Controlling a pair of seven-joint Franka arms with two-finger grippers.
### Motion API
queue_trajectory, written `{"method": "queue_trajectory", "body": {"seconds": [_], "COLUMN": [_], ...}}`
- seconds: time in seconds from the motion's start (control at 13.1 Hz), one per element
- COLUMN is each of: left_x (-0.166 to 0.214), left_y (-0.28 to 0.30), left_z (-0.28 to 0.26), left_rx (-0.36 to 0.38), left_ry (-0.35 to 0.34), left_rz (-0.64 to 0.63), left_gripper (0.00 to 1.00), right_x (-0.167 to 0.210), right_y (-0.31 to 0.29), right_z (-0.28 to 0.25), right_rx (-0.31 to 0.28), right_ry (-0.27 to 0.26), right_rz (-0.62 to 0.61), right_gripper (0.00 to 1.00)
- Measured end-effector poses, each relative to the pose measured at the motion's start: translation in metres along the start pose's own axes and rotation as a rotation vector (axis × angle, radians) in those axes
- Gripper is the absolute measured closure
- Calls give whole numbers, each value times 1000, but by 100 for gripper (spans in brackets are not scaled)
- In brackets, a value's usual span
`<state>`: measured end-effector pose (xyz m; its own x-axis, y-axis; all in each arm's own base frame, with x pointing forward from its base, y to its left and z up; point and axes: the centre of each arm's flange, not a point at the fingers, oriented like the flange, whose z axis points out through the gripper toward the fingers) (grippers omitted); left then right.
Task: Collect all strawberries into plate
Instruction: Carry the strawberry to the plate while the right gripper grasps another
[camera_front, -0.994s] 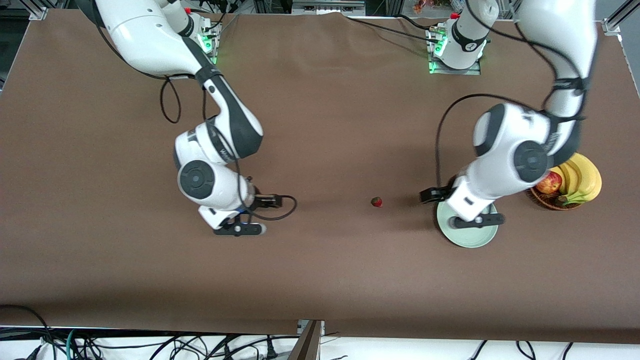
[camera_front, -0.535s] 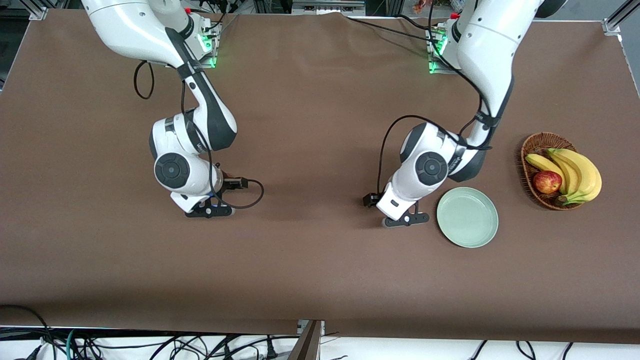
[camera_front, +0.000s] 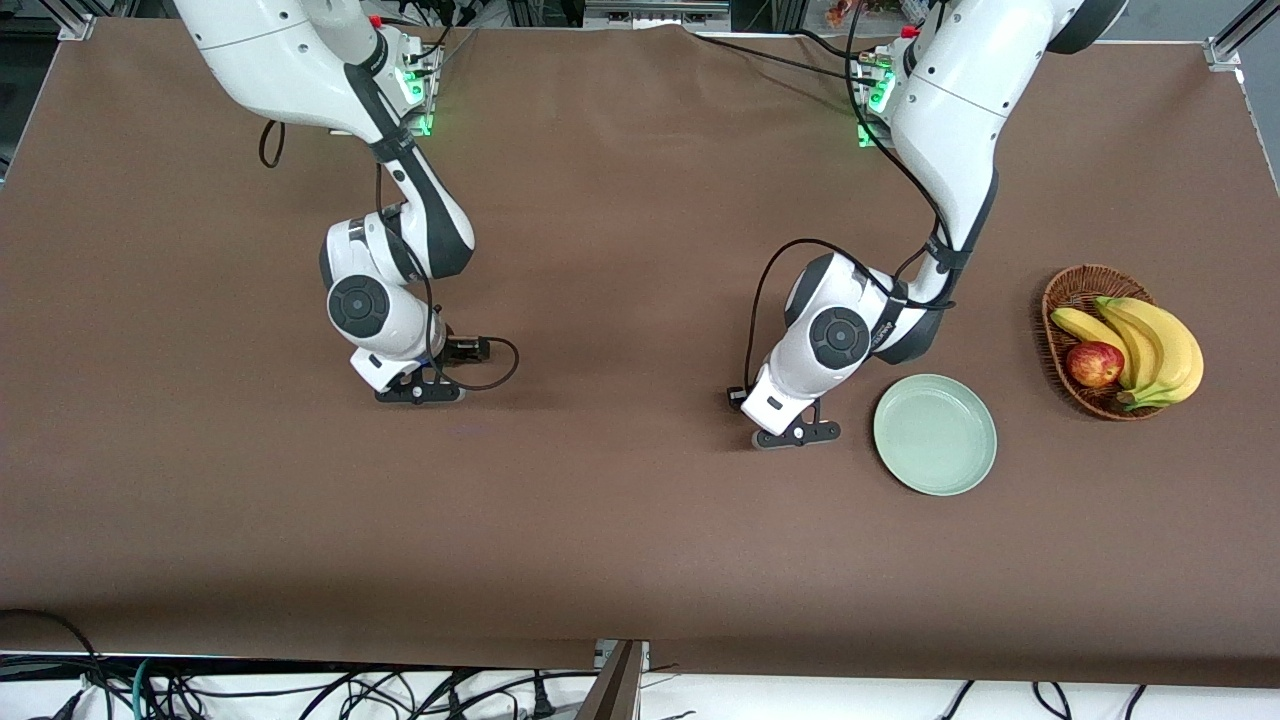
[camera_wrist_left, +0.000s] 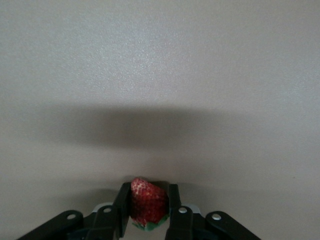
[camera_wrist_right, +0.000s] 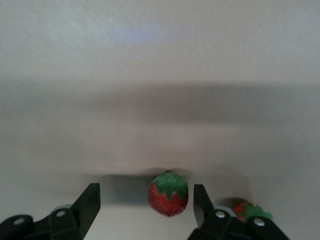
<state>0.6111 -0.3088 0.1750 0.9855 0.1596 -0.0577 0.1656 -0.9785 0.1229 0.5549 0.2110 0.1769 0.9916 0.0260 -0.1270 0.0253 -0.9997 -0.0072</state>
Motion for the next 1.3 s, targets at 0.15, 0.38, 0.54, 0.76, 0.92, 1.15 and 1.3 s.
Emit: {"method": "queue_trajectory", "body": {"seconds": [0.15, 0.38, 0.54, 0.76, 0.92, 1.15, 1.3], "left_x": [1, 20, 35, 61, 77, 87, 86], "left_y": [-2, -33, -62, -115, -157, -196, -203], "left_z": [-2, -42, -83, -114, -115, -87, -64], "left_rx": [4, 146, 300, 445, 442, 435, 432], "left_ry": [-2, -7, 1, -25, -66, -149, -178], "left_rz": [-3, 28, 88, 237, 302, 400, 417], "left_gripper": [67, 67, 67, 67, 67, 57, 53], "right_x": [-7, -6, -5, -6, -5, 2, 11], "right_y": [3, 2, 6, 5, 4, -6, -25], "right_z": [9, 4, 1, 1, 0, -13, -32], "right_rx": [0, 2, -2, -2, -1, 12, 26], "right_ry": [8, 15, 17, 18, 23, 53, 83], "right_rz": [1, 0, 3, 0, -1, -12, -28], "right_gripper": [22, 39, 63, 67, 67, 67, 67]}}
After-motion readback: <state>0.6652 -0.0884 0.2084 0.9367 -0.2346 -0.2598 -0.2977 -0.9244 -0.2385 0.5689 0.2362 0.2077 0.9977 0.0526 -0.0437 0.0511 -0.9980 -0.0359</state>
